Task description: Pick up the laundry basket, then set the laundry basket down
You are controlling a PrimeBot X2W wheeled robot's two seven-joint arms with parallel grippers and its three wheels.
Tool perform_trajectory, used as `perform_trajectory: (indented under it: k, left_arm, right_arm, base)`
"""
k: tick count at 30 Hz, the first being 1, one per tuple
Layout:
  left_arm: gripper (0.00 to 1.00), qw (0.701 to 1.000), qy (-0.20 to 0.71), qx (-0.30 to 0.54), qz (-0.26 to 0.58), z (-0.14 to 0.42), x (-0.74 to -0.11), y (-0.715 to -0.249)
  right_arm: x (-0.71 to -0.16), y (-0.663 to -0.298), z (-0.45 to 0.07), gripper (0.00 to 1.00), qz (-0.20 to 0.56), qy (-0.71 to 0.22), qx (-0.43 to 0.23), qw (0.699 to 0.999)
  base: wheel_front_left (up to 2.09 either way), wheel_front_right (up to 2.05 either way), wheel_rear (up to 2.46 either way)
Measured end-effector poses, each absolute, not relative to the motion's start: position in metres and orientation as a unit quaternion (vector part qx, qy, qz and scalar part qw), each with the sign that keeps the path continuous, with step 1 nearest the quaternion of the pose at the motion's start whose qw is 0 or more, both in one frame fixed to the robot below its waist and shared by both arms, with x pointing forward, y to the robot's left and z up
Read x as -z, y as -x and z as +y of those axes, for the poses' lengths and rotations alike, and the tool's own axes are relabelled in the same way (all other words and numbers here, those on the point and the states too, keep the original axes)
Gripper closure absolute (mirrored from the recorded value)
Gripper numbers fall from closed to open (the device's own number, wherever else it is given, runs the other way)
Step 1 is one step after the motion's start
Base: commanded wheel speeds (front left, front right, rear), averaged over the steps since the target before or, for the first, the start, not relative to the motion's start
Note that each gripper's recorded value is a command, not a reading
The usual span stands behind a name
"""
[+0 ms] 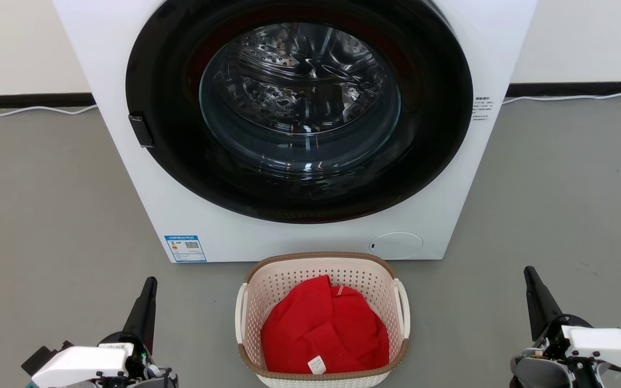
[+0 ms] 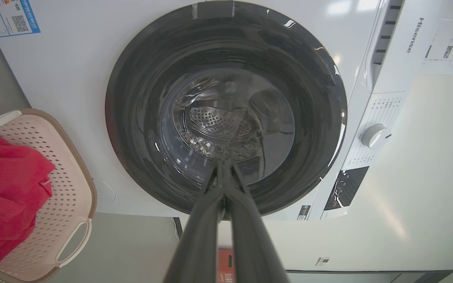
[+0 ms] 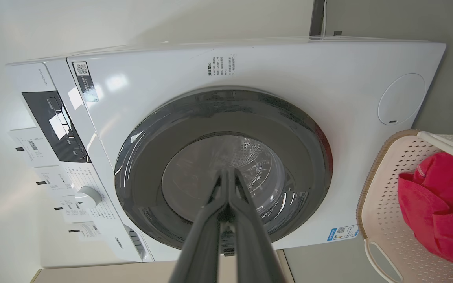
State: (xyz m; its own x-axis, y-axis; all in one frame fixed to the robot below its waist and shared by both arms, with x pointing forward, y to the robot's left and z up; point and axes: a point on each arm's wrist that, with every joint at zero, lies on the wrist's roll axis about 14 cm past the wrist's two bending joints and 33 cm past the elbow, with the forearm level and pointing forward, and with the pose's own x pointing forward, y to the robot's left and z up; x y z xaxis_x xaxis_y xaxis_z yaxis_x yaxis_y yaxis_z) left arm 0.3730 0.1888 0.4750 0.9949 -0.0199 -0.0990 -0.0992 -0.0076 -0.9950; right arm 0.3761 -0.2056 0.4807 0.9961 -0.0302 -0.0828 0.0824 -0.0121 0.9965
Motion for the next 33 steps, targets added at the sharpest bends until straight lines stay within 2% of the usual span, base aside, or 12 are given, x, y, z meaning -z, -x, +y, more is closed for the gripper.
perform_trajectory:
  k: [33]
  left_arm:
    - [1.0,0.703,0.709,-0.028,0.042,0.1888,-0.4751,-0.373]
  right_arm:
    - [-0.4807,-0.376,-0.2056,1.0,0.018,-0.71,0.04,0.703]
  base:
    - [0.0,0.0,0.0]
